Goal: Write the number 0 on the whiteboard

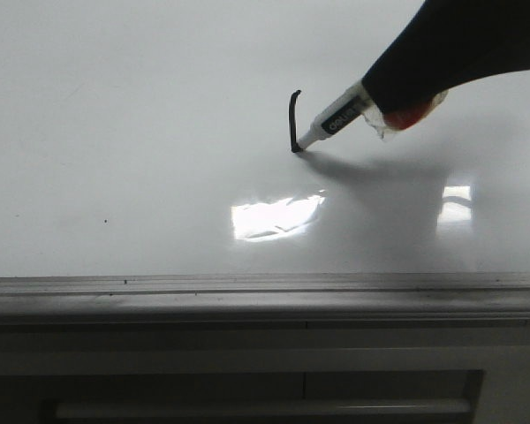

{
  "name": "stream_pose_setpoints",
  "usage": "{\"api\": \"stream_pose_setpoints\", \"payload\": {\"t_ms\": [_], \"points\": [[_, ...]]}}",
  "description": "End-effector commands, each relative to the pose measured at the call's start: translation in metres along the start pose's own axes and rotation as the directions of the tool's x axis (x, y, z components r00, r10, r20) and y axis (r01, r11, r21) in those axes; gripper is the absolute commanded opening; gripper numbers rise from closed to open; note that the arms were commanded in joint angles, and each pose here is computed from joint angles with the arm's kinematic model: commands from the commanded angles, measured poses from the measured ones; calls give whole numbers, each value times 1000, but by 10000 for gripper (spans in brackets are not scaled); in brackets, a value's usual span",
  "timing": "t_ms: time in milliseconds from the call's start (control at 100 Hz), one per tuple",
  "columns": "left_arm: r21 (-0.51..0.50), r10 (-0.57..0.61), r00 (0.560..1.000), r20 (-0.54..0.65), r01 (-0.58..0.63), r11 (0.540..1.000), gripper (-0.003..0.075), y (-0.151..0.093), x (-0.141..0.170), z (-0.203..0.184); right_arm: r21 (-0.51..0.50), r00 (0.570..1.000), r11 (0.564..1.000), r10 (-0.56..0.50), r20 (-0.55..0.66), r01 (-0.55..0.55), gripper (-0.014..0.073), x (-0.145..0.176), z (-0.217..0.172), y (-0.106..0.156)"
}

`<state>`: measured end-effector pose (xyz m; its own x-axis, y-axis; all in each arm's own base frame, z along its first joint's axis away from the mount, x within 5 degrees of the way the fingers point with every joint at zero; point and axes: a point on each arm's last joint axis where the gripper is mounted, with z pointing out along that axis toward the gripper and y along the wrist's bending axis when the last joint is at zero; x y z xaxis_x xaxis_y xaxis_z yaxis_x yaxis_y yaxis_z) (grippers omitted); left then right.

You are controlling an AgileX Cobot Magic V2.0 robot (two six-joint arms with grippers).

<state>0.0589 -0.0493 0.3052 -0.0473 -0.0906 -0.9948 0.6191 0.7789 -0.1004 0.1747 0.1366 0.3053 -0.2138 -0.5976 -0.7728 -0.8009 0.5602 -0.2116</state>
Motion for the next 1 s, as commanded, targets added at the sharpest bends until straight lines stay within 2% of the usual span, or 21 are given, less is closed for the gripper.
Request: {"api": "stream_pose_setpoints", "payload": {"t_ms": [0, 200, 330, 720, 900, 990], "points": [[-32, -22, 998, 66, 24, 999, -20, 2, -13, 0, 32, 1000, 999, -15, -21, 16, -46, -2, -4, -5], [-32, -22, 998, 66, 24, 999, -20, 2, -13, 0, 96, 992, 995, 6, -130, 6, -46, 8, -5, -11], [-32, -22, 998, 66, 24, 999, -20, 2, -13, 0, 134, 988, 991, 20, -150, 0, -46, 10, -8, -14], [-32, -22, 998, 66, 24, 999, -20, 2, -13, 0, 277, 990, 961, 28, -136, 11, -46, 7, -26, -25], [-32, -22, 998, 66, 24, 999, -20, 2, -13, 0, 300, 999, 954, 23, -33, -12, -46, -8, -30, -29], [-32, -22, 998, 66, 24, 999, -20, 2, -13, 0, 302, 1000, 953, 21, -20, -14, -46, -14, -28, -31]]}}
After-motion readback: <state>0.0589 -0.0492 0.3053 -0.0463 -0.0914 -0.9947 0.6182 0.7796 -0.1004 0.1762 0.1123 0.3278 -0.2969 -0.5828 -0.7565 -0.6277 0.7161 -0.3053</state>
